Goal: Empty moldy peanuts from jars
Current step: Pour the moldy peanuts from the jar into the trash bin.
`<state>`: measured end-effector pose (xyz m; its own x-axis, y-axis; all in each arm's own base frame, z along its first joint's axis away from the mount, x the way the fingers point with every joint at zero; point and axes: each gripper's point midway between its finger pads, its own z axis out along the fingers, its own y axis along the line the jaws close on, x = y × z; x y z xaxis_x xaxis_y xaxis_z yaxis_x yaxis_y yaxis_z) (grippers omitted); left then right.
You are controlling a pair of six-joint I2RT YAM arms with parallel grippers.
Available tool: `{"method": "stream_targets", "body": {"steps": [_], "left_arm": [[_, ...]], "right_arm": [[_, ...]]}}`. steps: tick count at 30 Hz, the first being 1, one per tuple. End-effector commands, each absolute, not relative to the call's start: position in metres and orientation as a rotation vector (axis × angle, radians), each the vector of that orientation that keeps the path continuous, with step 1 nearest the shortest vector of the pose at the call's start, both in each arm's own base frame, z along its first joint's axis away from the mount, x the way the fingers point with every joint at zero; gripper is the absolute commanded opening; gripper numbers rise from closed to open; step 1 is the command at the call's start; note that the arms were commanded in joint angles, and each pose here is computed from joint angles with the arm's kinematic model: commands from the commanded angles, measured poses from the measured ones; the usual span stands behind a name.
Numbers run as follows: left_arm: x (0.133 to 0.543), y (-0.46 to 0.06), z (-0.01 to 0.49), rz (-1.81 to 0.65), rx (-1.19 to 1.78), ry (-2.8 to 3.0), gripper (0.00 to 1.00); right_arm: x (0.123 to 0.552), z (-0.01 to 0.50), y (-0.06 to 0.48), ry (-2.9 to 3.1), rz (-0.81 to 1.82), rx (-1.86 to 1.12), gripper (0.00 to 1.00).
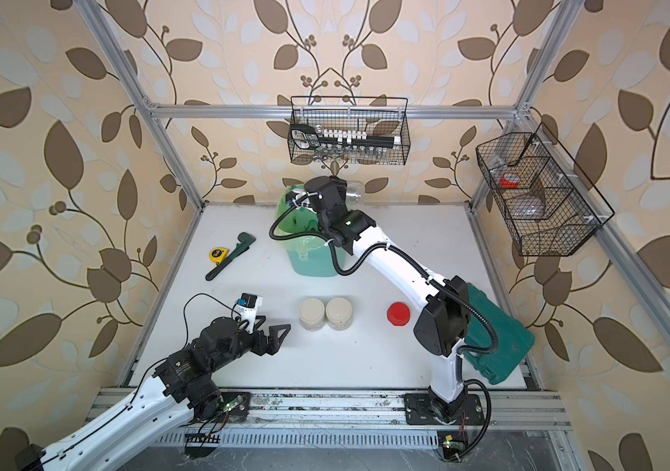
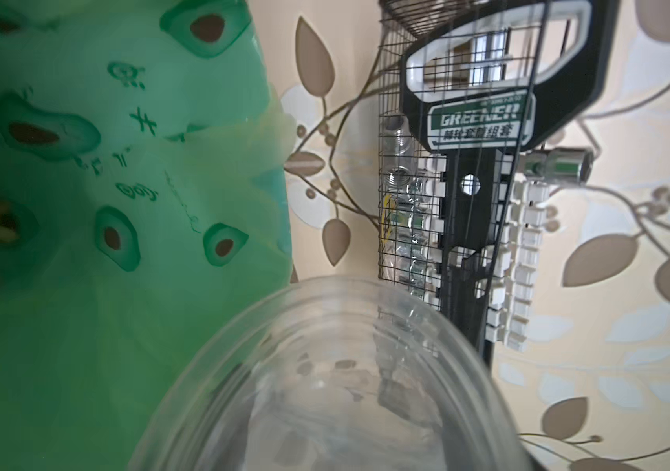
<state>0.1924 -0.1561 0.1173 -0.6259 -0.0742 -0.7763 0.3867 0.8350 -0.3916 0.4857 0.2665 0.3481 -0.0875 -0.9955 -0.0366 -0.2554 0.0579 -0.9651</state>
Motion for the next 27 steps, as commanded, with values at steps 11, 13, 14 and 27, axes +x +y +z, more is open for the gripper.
{"method": "stream_targets", "body": {"steps": [11, 13, 14, 27], "left_arm": [[0.196, -0.159, 0.132, -0.693, 0.243, 2.098, 0.99], [0.196, -0.160, 0.133, -0.694, 0.245, 2.097, 0.99], [0.196, -0.160, 0.133, -0.695, 0.246, 2.097, 0.99], [0.196, -0.159, 0.133, -0.691, 0.243, 2.096, 0.99]], "right_arm": [[0.493, 0.355, 0.272, 1.151, -1.592, -1.619, 0.00], [0.493, 0.355, 0.273, 1.128, -1.618, -1.643, 0.00], [0.493, 0.353, 0.272, 1.114, -1.632, -1.667, 0.00], [0.491, 0.382, 0.279, 1.256, -1.408, -1.443, 0.00]]}}
